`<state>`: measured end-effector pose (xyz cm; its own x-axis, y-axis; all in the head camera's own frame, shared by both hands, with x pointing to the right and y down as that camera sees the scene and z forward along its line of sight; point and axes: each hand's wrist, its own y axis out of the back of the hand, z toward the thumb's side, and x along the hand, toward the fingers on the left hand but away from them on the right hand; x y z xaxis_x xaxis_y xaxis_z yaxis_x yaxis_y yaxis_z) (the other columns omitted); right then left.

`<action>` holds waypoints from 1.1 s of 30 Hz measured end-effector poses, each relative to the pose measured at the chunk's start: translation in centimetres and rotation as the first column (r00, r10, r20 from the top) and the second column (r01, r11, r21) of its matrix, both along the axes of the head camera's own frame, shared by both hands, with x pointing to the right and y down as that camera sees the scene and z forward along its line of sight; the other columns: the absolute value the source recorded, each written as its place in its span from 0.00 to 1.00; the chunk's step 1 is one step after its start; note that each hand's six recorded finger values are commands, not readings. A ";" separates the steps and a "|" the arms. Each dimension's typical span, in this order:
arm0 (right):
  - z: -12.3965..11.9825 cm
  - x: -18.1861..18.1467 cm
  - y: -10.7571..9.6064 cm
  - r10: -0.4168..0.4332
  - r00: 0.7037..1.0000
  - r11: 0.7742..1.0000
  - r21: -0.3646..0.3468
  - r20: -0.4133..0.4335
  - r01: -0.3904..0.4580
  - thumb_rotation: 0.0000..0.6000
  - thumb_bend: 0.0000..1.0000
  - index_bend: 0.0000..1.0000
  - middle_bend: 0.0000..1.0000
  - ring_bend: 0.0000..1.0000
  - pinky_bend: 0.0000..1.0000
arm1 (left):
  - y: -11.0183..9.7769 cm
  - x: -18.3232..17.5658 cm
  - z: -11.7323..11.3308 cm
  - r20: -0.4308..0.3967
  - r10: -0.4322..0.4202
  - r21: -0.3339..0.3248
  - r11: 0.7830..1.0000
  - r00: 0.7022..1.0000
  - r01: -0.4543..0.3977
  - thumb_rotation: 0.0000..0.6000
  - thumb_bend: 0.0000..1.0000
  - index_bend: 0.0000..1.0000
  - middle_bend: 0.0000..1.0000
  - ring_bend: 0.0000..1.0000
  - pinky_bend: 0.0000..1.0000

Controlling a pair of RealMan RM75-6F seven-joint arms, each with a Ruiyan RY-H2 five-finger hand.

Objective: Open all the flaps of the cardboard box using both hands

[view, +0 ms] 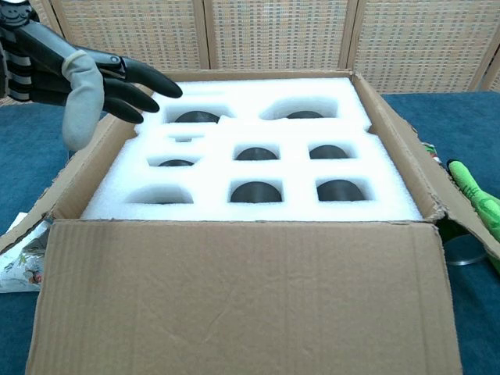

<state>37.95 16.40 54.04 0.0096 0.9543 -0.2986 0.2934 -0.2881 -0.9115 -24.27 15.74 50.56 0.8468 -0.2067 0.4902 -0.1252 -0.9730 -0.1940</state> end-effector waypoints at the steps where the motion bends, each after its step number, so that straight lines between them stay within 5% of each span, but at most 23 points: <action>1: 0.0 0.0 0.0 0.000 1.000 1.000 0.000 0.000 0.000 1.00 0.85 0.22 0.14 0.00 0.00 | -0.2 -0.1 0.0 0.002 -0.007 0.009 1.000 1.000 0.007 0.25 0.04 0.46 0.00 0.00 0.00; 9: -0.1 0.1 -0.1 0.002 1.000 1.000 0.006 -0.002 -0.002 1.00 0.85 0.22 0.14 0.00 0.00 | -2.0 -1.5 -0.1 0.059 -0.062 0.191 0.980 0.996 0.049 0.27 0.08 0.45 0.00 0.00 0.00; 13: -0.2 0.3 -0.2 0.005 1.000 1.000 0.007 -0.008 -0.005 1.00 0.85 0.22 0.13 0.00 0.00 | -2.8 -2.5 0.0 0.109 -0.102 0.296 0.953 0.989 0.066 0.63 0.14 0.45 0.00 0.00 0.00; 17: -0.3 0.5 -0.3 0.008 1.000 1.000 0.009 -0.014 -0.008 1.00 0.85 0.21 0.13 0.00 0.00 | -3.5 -3.7 0.1 0.154 -0.167 0.390 0.916 0.974 0.096 0.82 0.16 0.40 0.00 0.00 0.00; 26: -0.5 1.2 -0.5 0.013 0.999 1.000 0.009 -0.044 -0.012 1.00 0.85 0.20 0.12 0.00 0.00 | -4.6 -6.9 0.2 0.208 -0.356 0.609 0.776 0.911 0.165 0.83 0.16 0.36 0.00 0.00 0.00; 33: -0.5 1.8 -0.3 0.020 0.998 1.000 0.001 -0.064 -0.020 1.00 0.85 0.19 0.12 0.00 0.00 | -4.2 -10.1 0.3 0.237 -0.512 0.728 0.656 0.825 0.198 0.83 0.16 0.35 0.00 0.00 0.00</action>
